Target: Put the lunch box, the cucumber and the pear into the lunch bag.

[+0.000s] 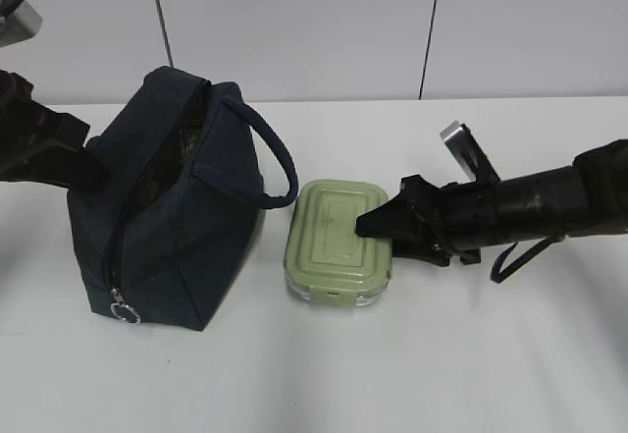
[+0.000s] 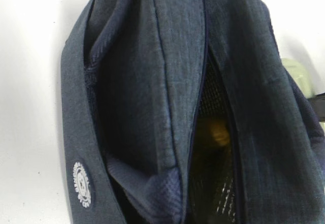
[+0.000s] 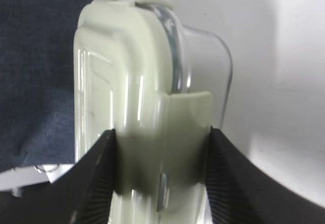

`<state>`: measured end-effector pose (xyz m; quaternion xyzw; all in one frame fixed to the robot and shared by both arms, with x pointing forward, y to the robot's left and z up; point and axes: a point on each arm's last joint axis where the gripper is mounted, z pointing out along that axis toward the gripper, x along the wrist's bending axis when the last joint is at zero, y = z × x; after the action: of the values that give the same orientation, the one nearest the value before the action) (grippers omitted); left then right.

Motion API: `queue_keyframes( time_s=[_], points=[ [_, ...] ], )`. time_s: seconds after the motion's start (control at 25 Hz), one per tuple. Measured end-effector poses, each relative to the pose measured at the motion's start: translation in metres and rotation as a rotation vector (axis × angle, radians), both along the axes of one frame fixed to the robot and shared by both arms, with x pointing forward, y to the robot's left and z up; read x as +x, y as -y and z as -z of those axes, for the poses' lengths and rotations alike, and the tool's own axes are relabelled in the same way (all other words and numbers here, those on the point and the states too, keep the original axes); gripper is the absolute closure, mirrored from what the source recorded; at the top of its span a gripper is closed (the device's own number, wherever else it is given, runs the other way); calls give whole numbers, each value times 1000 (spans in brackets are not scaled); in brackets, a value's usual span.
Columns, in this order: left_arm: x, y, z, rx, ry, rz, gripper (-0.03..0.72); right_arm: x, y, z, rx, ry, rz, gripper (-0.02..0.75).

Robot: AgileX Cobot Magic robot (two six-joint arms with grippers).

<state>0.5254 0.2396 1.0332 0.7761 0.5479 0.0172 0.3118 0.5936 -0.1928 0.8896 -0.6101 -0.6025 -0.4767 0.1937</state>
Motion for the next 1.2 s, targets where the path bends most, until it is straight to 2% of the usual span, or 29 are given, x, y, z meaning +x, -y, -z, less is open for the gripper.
queue_keyframes(
  time_s=[0.12, 0.28, 0.48, 0.6, 0.76, 0.88, 1.08, 1.2],
  points=[
    [0, 0, 0, 0, 0, 0, 704, -2, 10, -37, -90, 127, -55, 370],
    [0, 0, 0, 0, 0, 0, 704, -3, 11, -111, -198, 356, -105, 370],
    [0, 0, 0, -1, 0, 0, 704, 0, -20, -207, -167, 632, -135, 370],
    [0, 0, 0, -6, -2, -2, 704, -3, -60, -236, -133, 730, -211, 371],
    [0, 1, 0, -15, -4, -4, 704, 2, -119, -232, -114, 770, -293, 372],
    [-1, 1, 0, -19, -10, -1, 704, 9, -150, -210, -129, 751, -318, 372],
    [-1, 2, 0, -22, -13, 0, 704, 25, -169, -176, -188, 734, -338, 372],
    [-2, 2, 0, -18, -21, 7, 704, 27, -168, -166, -264, 708, -371, 372]
  ],
)
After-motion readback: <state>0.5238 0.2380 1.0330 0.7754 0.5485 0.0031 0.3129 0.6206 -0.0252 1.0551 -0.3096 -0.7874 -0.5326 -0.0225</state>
